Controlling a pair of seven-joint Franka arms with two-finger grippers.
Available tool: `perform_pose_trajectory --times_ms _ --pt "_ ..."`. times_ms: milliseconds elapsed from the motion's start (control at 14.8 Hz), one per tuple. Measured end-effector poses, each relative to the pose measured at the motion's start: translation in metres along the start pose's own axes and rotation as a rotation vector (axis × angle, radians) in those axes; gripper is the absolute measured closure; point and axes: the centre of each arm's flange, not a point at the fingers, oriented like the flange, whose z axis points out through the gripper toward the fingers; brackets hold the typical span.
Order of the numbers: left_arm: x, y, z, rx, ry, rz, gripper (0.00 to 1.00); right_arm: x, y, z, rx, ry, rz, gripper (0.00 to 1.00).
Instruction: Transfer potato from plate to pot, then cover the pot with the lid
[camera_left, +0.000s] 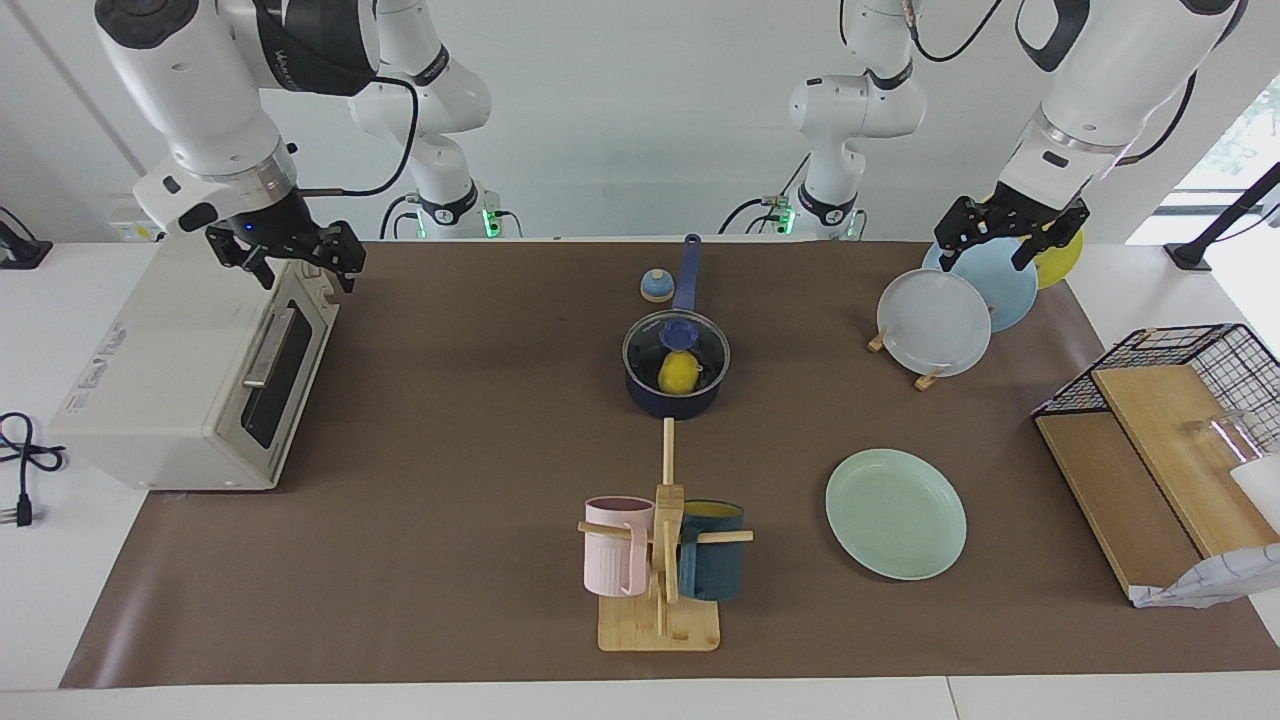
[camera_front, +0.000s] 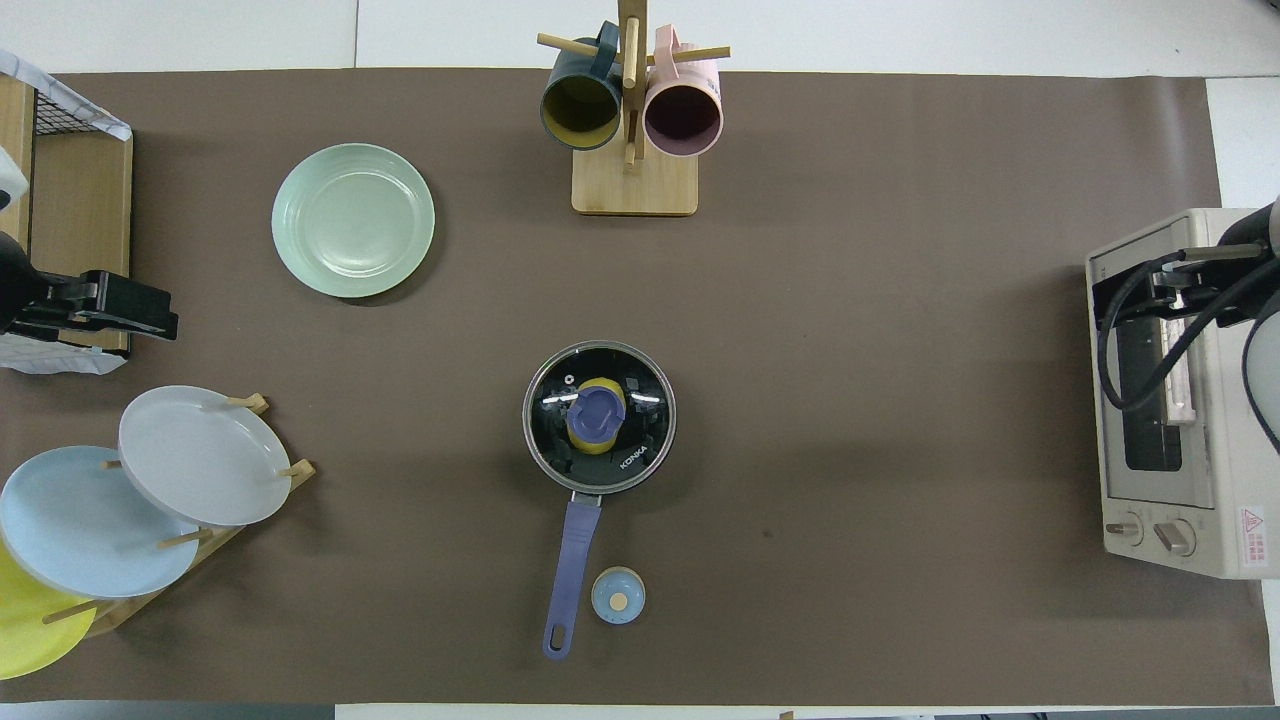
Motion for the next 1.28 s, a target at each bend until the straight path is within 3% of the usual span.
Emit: perform_pose_trajectory --times_ms 1280 --pt "0.000 0.000 0.000 0.000 -0.001 0.000 0.00 -0.001 0.012 -0.002 0.057 -0.006 0.025 0.00"
